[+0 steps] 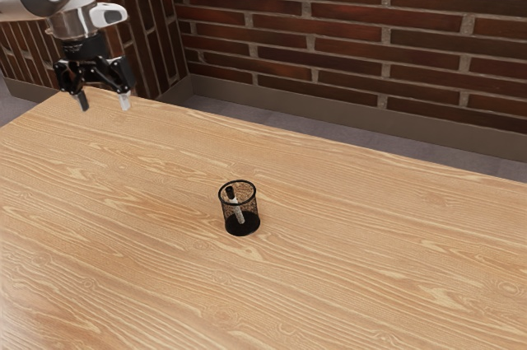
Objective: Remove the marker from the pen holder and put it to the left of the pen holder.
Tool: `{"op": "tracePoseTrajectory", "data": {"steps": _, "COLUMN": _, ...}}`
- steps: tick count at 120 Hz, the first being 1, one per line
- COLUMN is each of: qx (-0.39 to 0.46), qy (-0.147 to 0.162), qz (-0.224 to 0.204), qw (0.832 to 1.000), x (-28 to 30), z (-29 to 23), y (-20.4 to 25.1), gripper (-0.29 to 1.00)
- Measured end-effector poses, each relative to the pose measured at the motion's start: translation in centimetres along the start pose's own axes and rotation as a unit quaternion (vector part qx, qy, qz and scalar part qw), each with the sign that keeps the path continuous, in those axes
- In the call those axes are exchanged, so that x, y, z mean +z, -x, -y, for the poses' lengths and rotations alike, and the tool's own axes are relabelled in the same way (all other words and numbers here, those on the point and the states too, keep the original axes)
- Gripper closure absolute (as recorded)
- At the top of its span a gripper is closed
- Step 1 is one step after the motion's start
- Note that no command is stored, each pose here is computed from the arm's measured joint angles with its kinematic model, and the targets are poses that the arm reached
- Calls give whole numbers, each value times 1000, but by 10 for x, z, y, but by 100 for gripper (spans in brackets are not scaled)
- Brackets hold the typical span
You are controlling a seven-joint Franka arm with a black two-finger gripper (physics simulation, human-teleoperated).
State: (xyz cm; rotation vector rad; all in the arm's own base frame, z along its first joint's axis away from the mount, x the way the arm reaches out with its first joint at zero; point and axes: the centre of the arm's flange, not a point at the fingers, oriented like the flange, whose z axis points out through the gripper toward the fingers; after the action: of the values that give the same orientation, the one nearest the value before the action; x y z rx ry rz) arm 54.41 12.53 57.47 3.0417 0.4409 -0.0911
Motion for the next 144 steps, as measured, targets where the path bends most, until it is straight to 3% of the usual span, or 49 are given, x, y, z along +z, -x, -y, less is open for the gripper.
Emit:
{"op": "tracePoseTrajectory", "data": {"steps": 21, "qx": -6, "qy": 0, "qz": 26, "qw": 1000, "x": 32, "z": 2, "y": -15, "gripper": 0}}
{"op": "tracePoseTrajectory", "data": {"steps": 36, "qx": 87, "qy": -13, "qz": 78, "qw": 993, "x": 109, "z": -112, "y": -18, "gripper": 0}}
{"op": "tracePoseTrajectory", "data": {"steps": 47, "qx": 108, "qy": -13, "qz": 92, "qw": 990, "x": 152, "z": -140, "y": -5, "gripper": 0}}
{"op": "tracePoseTrajectory", "data": {"steps": 74, "qx": 195, "qy": -39, "qz": 13, "qw": 980, "x": 173, "z": -219, "y": 18, "gripper": 2}}
{"op": "tracePoseTrajectory", "data": {"steps": 92, "qx": 205, "qy": -43, "qz": -7, "qw": 978, "x": 177, "z": -256, "y": -16, "gripper": 2}}
{"op": "tracePoseTrajectory", "data": {"steps": 122, "qx": 141, "qy": -67, "qz": 91, "qw": 983, "x": 210, "z": -246, "y": -41, "gripper": 3}}
{"op": "tracePoseTrajectory", "data": {"steps": 144, "qx": 103, "qy": -76, "qz": 118, "qw": 985, "x": 216, "z": -239, "y": -64, "gripper": 5}}
